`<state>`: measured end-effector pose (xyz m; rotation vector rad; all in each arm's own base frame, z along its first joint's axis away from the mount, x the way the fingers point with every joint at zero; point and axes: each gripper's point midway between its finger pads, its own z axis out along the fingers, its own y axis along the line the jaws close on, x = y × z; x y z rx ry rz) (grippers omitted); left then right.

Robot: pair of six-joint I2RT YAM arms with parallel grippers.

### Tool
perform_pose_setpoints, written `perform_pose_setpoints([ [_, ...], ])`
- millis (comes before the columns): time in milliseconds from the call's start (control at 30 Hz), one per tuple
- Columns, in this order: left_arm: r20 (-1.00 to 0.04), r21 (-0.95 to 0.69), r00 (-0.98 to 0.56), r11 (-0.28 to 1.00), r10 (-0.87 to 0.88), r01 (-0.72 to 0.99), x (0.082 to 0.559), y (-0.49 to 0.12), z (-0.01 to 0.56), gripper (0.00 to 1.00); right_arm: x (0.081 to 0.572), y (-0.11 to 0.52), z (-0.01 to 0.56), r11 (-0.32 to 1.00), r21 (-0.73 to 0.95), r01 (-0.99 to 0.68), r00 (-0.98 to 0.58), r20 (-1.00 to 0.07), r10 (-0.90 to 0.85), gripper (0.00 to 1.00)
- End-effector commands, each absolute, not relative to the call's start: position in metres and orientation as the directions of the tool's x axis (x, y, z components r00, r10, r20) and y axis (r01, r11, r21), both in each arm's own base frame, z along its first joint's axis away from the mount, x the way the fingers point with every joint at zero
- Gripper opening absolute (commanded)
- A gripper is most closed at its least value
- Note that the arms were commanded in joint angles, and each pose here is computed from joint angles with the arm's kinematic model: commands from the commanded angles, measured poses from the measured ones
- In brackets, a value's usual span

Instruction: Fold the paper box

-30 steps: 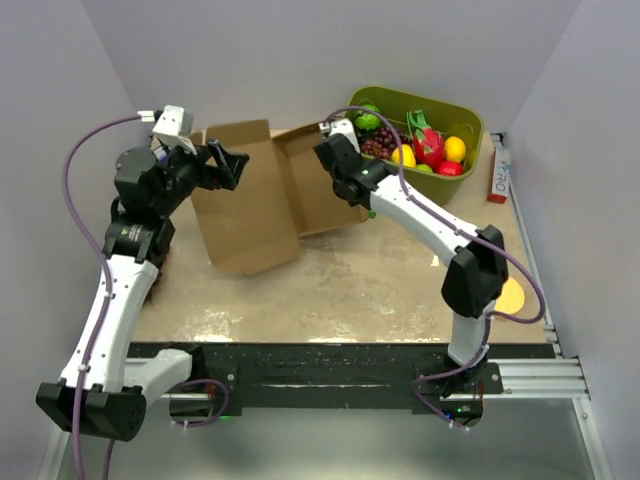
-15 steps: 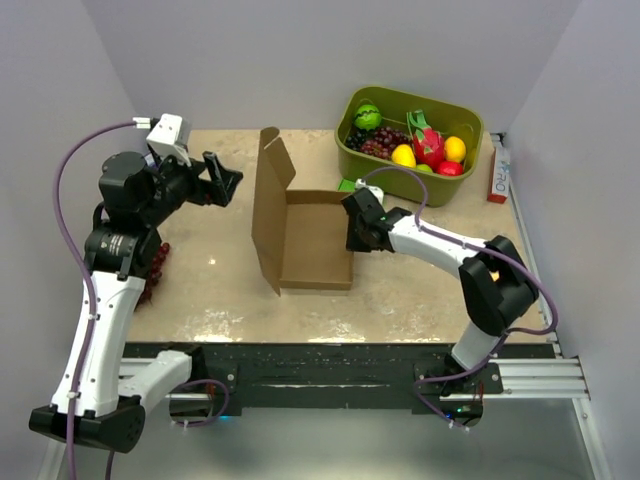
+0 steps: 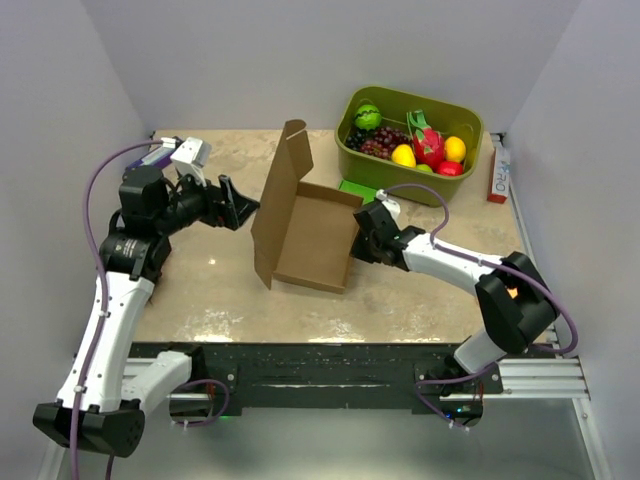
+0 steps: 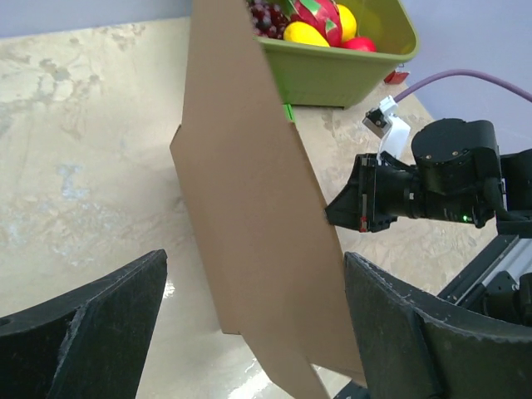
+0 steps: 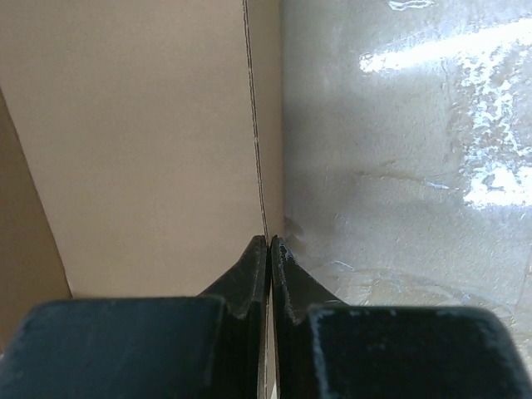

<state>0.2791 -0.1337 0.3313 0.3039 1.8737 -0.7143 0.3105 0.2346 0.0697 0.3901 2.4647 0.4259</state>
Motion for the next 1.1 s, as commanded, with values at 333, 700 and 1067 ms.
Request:
perform_pose_setpoints([
  [333,-0.929,-0.267,-0.368,0.759,-0.040,0.593,0.298,-0.159,0.325,0.76,0.325,0.255,0.098,0.856,0.481,0.189,-0.682,-0.563,0.467,0.09],
  [700,-0.939,-0.131,-0.327,0.766,0.109,0.629,0.316,-0.163,0.310,0.10,0.327,0.255,0.128,0.877,0.471,0.089,-0.668,-0.625,0.404,0.61],
  [1067,-0.934,0.067,-0.167,0.615,0.315,0.786,0.331,-0.182,0.304,0.00,0.336,0.224,0.188,0.934,0.356,0.004,-0.583,-0.758,0.292,0.91],
])
